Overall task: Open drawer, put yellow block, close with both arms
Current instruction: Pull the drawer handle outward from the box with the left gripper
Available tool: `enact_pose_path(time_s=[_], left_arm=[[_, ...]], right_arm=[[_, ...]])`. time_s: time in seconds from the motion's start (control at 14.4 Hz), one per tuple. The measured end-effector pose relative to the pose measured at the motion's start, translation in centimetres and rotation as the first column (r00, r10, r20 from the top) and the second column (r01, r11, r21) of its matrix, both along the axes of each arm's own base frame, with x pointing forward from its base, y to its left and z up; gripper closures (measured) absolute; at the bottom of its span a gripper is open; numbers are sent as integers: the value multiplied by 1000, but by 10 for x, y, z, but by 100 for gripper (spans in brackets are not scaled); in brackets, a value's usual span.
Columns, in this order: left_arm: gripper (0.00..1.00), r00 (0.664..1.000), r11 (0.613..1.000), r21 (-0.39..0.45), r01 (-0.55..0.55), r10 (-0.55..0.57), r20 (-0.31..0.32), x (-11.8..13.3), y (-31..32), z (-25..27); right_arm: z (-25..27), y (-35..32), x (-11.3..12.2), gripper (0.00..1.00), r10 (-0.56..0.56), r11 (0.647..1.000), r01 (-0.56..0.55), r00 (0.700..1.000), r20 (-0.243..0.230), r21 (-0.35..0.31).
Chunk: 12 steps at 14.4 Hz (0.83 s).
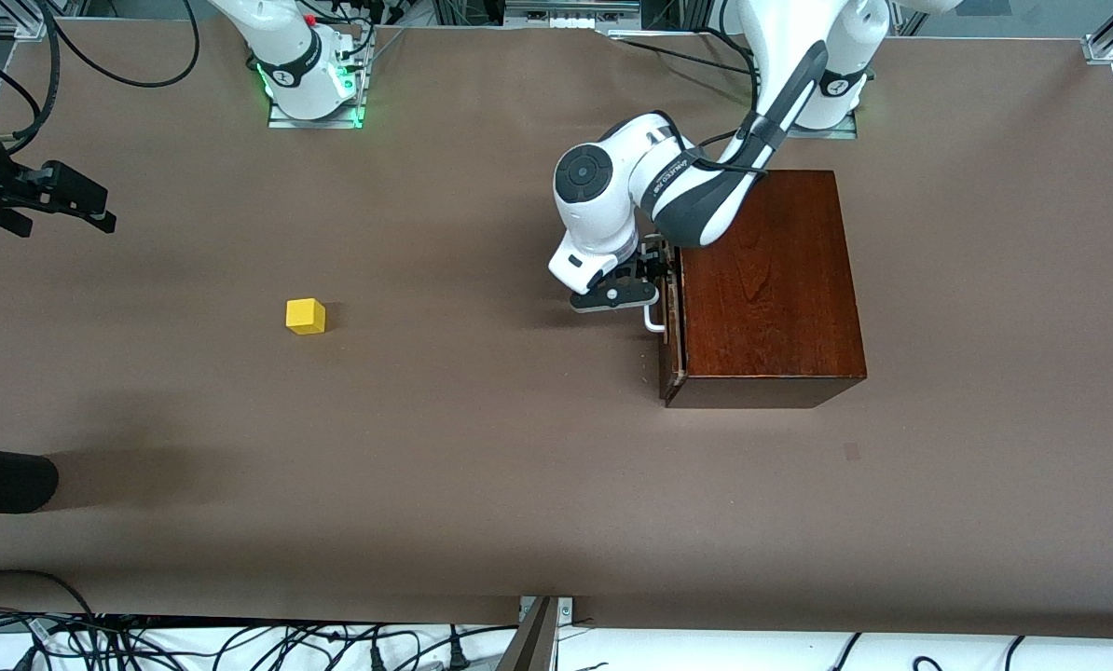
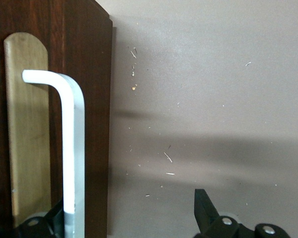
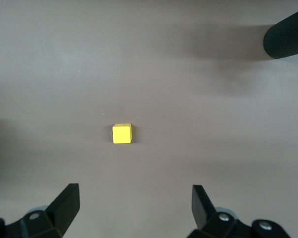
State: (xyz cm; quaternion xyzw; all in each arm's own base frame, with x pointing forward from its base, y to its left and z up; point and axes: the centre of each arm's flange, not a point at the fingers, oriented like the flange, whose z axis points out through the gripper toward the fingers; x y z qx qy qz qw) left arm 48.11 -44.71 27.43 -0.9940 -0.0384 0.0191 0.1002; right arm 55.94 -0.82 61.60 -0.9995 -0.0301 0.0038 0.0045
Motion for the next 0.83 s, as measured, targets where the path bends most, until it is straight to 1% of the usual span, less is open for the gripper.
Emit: enact_pose_path(time_s=[0.49, 0.83], left_arm=[[0, 1000, 1000, -10, 2, -1, 15, -4, -8, 2], [0, 999, 1000, -8, -3, 3, 54, -10, -27, 2]], right_arm=[[-2, 1, 1, 0, 3, 1000, -3, 1000, -4, 0], [-2, 2, 1, 0, 4, 1000, -4, 1000, -4, 0]])
